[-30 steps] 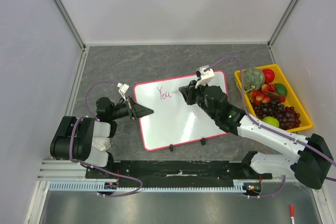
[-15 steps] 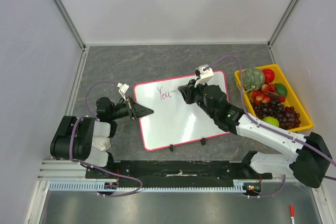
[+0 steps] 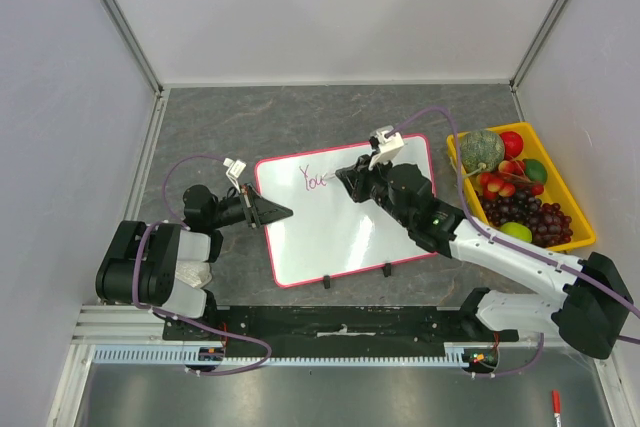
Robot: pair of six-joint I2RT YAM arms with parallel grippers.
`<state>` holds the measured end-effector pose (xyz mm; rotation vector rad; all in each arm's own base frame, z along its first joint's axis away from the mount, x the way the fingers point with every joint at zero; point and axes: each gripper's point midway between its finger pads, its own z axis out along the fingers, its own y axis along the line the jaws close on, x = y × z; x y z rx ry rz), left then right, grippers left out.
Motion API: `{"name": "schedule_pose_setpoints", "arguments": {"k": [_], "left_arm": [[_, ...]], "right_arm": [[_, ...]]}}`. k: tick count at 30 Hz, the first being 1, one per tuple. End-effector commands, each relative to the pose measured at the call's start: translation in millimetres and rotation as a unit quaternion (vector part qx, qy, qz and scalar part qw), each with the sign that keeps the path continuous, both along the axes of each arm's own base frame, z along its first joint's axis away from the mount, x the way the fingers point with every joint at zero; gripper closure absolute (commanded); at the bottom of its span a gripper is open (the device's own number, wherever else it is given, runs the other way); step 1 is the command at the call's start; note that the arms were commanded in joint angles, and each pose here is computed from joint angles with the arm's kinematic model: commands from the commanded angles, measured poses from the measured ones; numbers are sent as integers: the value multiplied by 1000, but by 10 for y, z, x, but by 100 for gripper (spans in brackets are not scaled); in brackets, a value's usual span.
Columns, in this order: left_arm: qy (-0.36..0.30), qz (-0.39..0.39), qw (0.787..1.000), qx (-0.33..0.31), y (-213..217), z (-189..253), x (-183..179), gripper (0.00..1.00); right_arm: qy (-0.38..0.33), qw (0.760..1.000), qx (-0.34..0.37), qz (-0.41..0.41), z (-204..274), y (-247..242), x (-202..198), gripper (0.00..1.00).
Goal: Write a sentence on the whiteboard
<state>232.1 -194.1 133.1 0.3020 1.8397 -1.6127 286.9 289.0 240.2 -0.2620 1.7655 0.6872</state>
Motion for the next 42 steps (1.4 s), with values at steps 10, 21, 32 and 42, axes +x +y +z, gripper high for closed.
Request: {"name": "schedule_pose_setpoints", "arguments": {"k": [10, 21, 32, 42], "left_arm": [[-27, 6, 999, 16, 9, -102, 21, 98], [-27, 5, 999, 16, 9, -104, 15, 98], [-27, 4, 999, 16, 6, -104, 12, 98], [-27, 5, 999, 16, 9, -102, 16, 98]], "right_arm": [[-38, 997, 50, -37, 420, -186, 16, 100], [-23, 998, 24, -52, 219, -167, 170, 100], [-7, 999, 4, -51, 31, -233, 126, 100], [10, 1000, -9, -28, -151, -238, 16, 100]]}}
